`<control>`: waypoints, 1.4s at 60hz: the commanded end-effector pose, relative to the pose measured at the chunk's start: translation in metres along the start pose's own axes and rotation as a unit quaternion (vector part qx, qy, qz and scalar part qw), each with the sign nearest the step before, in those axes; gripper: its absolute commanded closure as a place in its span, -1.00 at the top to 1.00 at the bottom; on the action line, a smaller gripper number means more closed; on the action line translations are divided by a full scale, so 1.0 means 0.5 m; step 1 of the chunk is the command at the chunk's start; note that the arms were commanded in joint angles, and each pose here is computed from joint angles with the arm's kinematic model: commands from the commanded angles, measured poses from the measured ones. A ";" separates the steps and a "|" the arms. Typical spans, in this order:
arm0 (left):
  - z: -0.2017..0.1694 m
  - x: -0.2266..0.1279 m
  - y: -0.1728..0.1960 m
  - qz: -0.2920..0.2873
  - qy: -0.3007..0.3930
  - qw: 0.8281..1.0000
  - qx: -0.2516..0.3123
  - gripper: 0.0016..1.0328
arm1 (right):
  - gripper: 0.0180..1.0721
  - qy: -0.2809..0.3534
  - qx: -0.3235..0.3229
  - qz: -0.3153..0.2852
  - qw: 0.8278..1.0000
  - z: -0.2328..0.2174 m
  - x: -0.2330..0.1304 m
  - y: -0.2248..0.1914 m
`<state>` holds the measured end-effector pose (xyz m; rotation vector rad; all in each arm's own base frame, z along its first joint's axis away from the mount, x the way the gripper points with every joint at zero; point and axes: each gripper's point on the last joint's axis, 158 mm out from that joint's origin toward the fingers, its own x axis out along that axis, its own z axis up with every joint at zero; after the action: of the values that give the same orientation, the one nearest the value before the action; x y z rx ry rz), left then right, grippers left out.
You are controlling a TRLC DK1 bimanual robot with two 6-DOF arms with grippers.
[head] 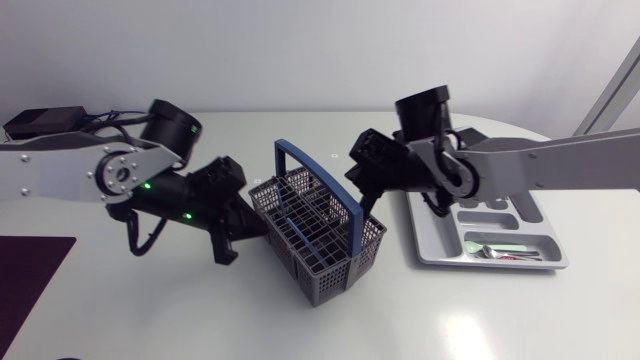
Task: Unload the cutlery basket into the drawer organizer.
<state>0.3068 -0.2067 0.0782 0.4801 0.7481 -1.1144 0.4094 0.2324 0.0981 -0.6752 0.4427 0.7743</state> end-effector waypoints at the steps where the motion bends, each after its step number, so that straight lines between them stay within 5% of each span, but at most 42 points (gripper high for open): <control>1: 0.017 -0.048 0.052 0.030 -0.025 0.999 -0.018 -0.69 | -0.89 -0.004 0.009 -0.013 1.000 -0.014 -0.051 -0.014; 18: 0.013 -0.106 0.188 0.093 -0.050 0.993 -0.052 -0.69 | -0.89 -0.013 0.017 -0.019 1.000 -0.045 -0.188 0.007; 35: 0.004 -0.064 0.301 0.096 -0.060 0.989 -0.096 -0.69 | -0.89 -0.005 0.022 0.001 1.000 -0.098 -0.266 0.087; 56: 0.009 0.048 0.277 0.039 -0.040 0.994 -0.093 -0.69 | -0.89 0.008 0.036 0.050 0.998 -0.142 -0.244 0.178; 84: -0.007 0.076 0.229 0.014 -0.025 0.996 -0.088 -0.69 | -0.89 0.012 0.039 0.076 0.996 -0.130 -0.154 0.204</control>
<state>0.4301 -0.1823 0.0581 0.3322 0.7539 -1.0023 0.2698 0.1977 0.0598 -0.6001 0.5399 0.8942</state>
